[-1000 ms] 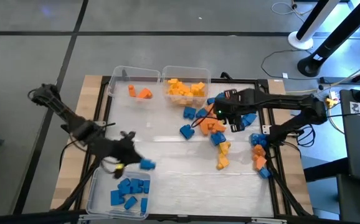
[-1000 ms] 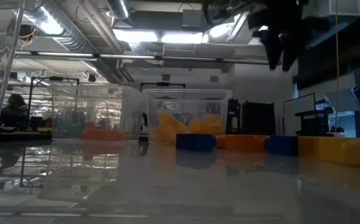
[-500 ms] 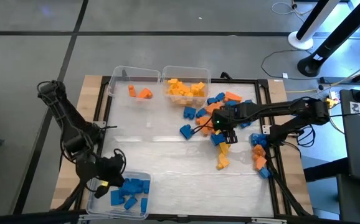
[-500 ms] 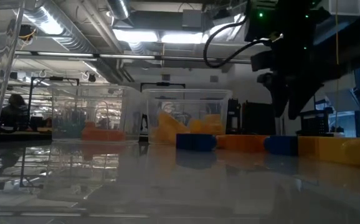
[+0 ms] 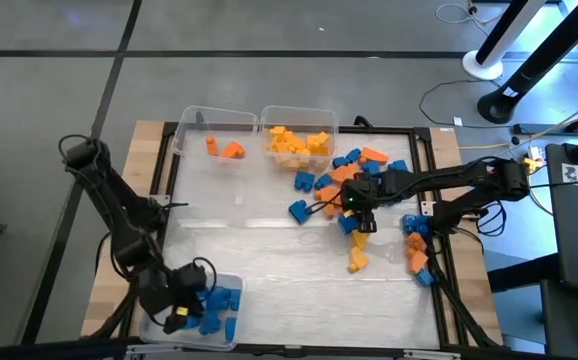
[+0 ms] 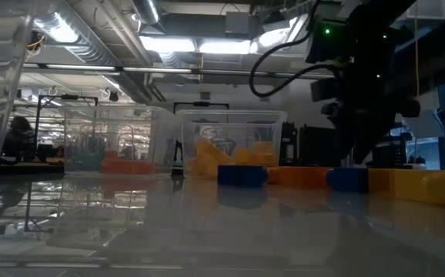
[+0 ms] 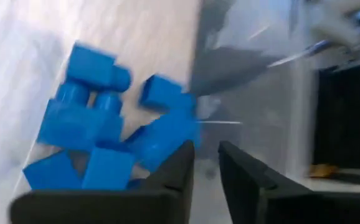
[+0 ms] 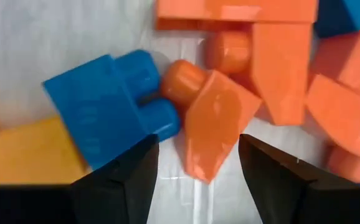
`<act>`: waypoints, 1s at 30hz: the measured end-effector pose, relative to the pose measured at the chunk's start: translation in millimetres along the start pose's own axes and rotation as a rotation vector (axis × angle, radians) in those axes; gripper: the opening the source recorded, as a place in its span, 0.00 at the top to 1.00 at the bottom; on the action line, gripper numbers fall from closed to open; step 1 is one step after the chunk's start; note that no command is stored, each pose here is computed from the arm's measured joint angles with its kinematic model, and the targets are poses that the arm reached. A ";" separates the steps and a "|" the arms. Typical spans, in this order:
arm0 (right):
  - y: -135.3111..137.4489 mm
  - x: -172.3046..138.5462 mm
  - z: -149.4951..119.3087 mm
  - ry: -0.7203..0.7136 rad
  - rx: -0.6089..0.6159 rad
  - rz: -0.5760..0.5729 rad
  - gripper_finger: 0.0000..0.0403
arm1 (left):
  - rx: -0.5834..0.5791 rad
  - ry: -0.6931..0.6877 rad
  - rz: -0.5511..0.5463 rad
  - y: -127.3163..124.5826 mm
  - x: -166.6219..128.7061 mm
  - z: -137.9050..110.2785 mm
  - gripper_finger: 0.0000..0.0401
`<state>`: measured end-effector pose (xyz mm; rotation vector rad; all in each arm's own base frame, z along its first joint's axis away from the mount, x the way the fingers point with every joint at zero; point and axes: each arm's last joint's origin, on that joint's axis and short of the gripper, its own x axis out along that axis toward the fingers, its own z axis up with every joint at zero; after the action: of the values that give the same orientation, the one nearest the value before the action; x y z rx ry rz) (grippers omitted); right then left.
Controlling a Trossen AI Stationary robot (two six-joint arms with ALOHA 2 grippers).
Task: Sort blocks
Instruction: Put the orange game piece into the top left transparent bin
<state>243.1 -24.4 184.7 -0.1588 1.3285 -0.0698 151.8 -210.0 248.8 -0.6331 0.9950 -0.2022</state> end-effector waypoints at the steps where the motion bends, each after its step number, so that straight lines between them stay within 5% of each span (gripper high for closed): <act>1: -0.3 0.2 -0.1 0.000 0.000 -0.011 0.45 | 0.005 0.012 0.019 2.2 2.2 -1.6 0.81; 8: -2.0 0.6 0.1 0.004 0.003 -0.053 0.45 | 0.018 0.003 -0.001 0.0 1.8 -0.5 0.72; 30: -17.5 38.3 -18.5 0.060 0.100 0.045 0.45 | 0.033 -0.039 -0.149 -13.9 -0.2 4.8 0.72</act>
<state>235.0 -48.4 146.4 -0.0421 1.3848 -0.1030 157.4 -219.2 258.8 -0.6785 0.9055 -0.3355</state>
